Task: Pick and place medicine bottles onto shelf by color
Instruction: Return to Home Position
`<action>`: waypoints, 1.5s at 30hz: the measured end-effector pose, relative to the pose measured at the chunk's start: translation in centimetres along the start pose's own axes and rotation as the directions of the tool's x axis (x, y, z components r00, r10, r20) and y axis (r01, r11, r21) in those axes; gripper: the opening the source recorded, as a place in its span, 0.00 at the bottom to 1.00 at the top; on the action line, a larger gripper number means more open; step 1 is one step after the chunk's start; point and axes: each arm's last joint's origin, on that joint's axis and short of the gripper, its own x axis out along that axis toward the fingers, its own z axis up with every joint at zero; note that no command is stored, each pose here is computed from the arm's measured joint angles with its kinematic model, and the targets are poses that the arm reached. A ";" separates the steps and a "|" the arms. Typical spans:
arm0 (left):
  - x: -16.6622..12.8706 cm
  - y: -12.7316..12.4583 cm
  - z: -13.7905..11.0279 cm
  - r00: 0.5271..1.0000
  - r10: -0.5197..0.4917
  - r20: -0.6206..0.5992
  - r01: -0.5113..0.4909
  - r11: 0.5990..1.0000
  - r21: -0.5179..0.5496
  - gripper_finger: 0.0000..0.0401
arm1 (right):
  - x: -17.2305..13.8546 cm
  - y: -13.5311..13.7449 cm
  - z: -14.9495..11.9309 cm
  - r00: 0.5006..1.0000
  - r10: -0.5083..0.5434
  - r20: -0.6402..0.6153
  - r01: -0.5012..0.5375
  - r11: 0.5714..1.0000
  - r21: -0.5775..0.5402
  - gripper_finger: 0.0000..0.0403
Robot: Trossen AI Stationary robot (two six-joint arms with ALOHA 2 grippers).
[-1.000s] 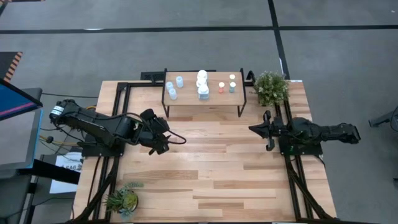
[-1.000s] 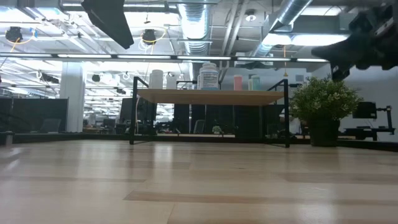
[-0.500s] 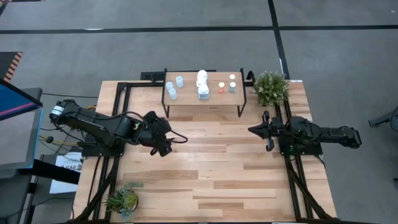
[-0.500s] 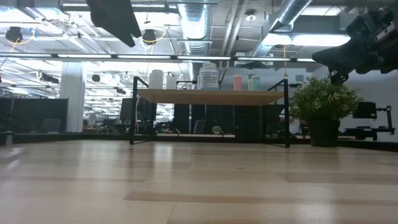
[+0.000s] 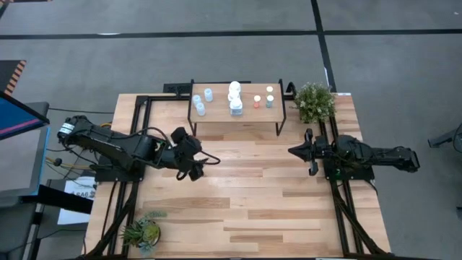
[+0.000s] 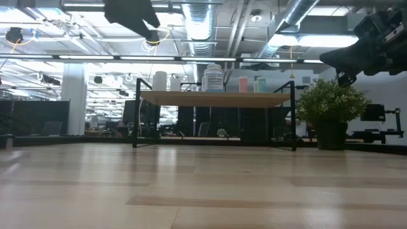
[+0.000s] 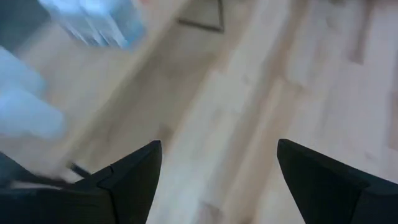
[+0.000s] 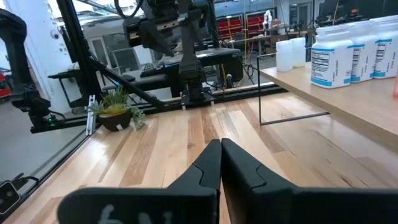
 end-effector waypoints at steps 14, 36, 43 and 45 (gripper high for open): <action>2.2 6.6 5.6 0.939 -0.070 0.338 0.003 0.981 0.193 0.76 | 0.0 0.0 0.0 1.000 -0.001 -0.001 0.001 1.000 0.000 0.08; -1.9 12.7 -8.8 0.845 -0.020 0.535 0.044 0.999 -0.031 0.76 | 0.0 0.0 -0.1 1.000 0.000 -0.005 0.000 1.000 0.000 0.08; -1.7 12.8 -13.2 0.785 -0.085 0.613 0.097 0.995 0.014 0.76 | 0.0 0.0 -0.1 1.000 0.000 -0.005 0.000 1.000 0.000 0.08; -1.7 12.7 -14.2 0.755 -0.117 0.646 0.104 0.993 0.058 0.76 | 0.0 0.0 -0.1 1.000 0.000 -0.005 0.000 1.000 0.000 0.08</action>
